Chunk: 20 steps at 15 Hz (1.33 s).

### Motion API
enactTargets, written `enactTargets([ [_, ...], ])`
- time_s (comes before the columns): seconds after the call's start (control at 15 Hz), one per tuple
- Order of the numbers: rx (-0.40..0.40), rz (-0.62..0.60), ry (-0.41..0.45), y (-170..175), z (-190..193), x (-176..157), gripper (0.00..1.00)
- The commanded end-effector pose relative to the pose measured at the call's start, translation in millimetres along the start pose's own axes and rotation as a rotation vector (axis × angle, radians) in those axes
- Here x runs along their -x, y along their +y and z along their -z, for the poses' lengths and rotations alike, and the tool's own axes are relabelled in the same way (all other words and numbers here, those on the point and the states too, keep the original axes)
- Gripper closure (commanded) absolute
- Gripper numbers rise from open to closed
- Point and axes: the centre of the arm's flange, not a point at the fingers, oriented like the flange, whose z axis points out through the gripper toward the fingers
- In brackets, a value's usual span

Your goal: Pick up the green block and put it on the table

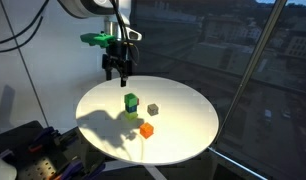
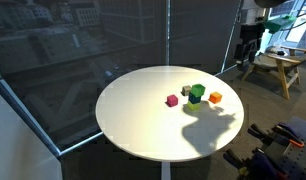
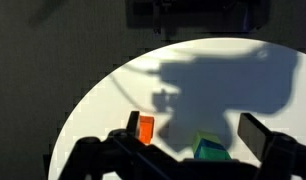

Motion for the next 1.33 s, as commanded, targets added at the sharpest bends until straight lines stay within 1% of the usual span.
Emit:
enactTargets([
  [0.0, 0.000, 0.000, -0.001, 0, 0, 0, 0.00],
  [1.27, -0.002, 0.003, -0.036, -2, -16, 1, 0.00],
])
